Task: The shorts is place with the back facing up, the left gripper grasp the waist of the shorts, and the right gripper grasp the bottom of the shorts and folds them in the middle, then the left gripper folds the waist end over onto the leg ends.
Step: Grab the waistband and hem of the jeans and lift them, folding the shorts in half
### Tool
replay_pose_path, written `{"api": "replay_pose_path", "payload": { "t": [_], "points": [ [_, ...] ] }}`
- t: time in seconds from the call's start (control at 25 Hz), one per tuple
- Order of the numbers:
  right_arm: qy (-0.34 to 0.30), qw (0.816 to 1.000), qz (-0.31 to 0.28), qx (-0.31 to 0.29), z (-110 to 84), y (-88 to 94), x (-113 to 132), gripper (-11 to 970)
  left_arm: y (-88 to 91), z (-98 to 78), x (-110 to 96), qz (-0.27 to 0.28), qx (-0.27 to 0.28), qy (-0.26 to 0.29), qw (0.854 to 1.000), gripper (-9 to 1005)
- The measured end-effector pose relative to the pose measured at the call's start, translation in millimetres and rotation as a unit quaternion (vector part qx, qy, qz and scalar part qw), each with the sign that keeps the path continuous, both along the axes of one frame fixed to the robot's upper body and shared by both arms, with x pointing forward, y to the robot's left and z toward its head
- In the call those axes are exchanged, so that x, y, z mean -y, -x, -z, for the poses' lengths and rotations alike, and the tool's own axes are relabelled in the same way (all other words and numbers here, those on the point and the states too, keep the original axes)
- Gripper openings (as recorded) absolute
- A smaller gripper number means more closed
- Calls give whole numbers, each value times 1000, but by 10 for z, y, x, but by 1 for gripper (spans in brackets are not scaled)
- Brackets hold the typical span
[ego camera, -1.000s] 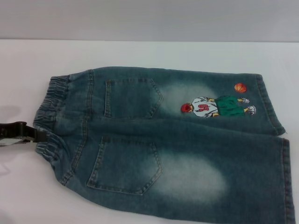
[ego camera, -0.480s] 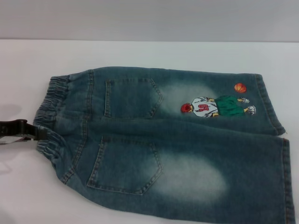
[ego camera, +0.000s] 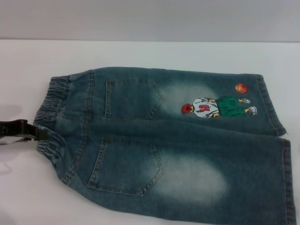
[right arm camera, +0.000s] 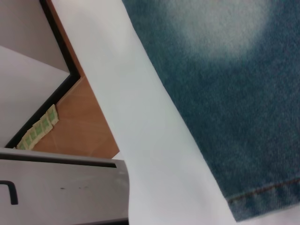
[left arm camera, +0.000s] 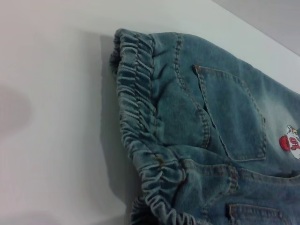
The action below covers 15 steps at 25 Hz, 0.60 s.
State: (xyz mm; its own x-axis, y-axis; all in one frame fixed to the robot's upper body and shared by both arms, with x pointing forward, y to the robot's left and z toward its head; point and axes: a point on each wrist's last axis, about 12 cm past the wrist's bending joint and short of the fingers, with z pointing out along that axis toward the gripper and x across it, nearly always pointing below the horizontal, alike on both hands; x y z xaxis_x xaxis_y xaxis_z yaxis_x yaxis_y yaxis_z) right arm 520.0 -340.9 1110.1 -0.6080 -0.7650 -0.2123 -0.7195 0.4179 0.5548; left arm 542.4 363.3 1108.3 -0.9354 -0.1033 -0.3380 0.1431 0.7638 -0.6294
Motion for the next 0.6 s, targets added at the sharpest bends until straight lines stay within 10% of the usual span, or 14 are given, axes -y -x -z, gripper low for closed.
{"api": "replay_pose_path", "payload": {
  "t": [0.6],
  "points": [
    [21,1000,-8,-1,42,-60,-118,554,-18,-16,23,4,1,2,1000,25]
  ]
}}
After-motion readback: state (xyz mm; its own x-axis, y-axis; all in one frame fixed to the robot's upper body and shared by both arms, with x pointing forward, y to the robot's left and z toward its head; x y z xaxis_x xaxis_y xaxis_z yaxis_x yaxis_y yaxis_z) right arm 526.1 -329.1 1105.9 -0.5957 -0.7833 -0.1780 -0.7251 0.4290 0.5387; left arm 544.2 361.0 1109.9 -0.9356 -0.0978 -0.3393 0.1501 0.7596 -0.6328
